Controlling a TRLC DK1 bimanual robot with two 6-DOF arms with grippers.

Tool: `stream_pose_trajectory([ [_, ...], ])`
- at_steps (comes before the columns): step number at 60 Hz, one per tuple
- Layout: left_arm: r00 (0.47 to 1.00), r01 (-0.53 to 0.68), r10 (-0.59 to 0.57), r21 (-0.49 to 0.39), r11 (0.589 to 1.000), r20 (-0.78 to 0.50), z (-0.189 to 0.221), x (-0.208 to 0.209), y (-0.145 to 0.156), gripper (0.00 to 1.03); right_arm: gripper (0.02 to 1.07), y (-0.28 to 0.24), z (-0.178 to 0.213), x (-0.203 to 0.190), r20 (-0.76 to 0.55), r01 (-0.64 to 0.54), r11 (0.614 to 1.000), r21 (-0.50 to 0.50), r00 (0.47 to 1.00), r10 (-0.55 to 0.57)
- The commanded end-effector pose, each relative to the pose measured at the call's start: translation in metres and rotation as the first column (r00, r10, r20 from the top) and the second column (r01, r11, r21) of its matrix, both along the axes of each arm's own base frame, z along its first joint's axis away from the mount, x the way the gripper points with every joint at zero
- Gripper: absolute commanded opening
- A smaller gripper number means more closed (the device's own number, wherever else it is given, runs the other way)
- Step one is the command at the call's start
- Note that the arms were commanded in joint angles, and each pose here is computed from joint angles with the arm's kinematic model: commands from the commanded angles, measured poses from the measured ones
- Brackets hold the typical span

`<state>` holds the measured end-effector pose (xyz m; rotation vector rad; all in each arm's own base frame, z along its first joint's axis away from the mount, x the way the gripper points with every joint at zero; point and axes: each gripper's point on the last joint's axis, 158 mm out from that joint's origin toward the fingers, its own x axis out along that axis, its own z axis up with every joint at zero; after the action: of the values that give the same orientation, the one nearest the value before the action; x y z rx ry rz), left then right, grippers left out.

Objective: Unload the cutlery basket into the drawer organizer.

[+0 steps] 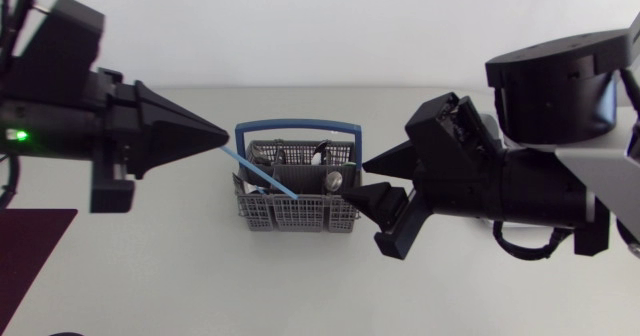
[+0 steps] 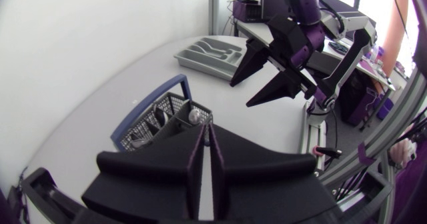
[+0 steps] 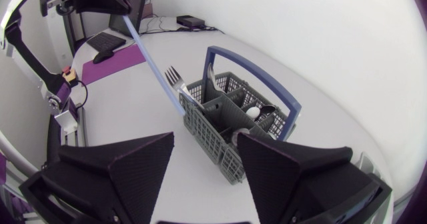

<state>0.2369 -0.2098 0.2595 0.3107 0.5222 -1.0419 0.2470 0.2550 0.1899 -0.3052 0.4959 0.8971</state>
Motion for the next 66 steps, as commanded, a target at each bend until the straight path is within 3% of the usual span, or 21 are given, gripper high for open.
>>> stream_pose_trajectory([
  [1, 0.997, 0.029, -0.031, -0.024, 0.999, -0.073, 0.001, 0.003, -0.018, 0.04, 0.72, 0.008, 0.000, -0.003, 0.014, -0.040, 0.999, -0.018, 0.999, 0.040],
  [13, 0.967, 0.084, -0.103, -0.092, 0.992, -0.231, -0.006, 0.014, -0.046, 0.04, 0.72, 0.016, -0.017, -0.003, 0.007, -0.082, 0.996, -0.046, 0.997, 0.082],
  [29, 0.944, 0.089, -0.120, -0.112, 0.990, -0.309, -0.012, 0.028, -0.063, 0.04, 0.70, 0.021, -0.034, -0.004, -0.008, -0.111, 0.992, -0.054, 0.994, 0.111],
  [37, 0.939, 0.091, -0.124, -0.114, 0.989, -0.320, -0.011, 0.030, -0.068, 0.04, 0.54, 0.025, -0.043, 0.000, -0.012, -0.122, 0.991, -0.063, 0.992, 0.122],
  [46, 0.935, 0.093, -0.127, -0.117, 0.989, -0.332, -0.011, 0.030, -0.073, 0.04, 0.44, 0.026, -0.046, 0.002, -0.009, -0.125, 0.990, -0.067, 0.992, 0.124],
  [63, 0.931, 0.088, -0.122, -0.114, 0.990, -0.345, -0.014, 0.033, -0.074, 0.04, 0.09, 0.023, -0.049, 0.011, 0.009, -0.105, 0.992, -0.063, 0.994, 0.106],
  [66, 0.931, 0.085, -0.119, -0.114, 0.990, -0.345, -0.014, 0.033, -0.073, 0.04, 0.08, 0.023, -0.049, 0.011, 0.009, -0.104, 0.993, -0.063, 0.994, 0.105],
])
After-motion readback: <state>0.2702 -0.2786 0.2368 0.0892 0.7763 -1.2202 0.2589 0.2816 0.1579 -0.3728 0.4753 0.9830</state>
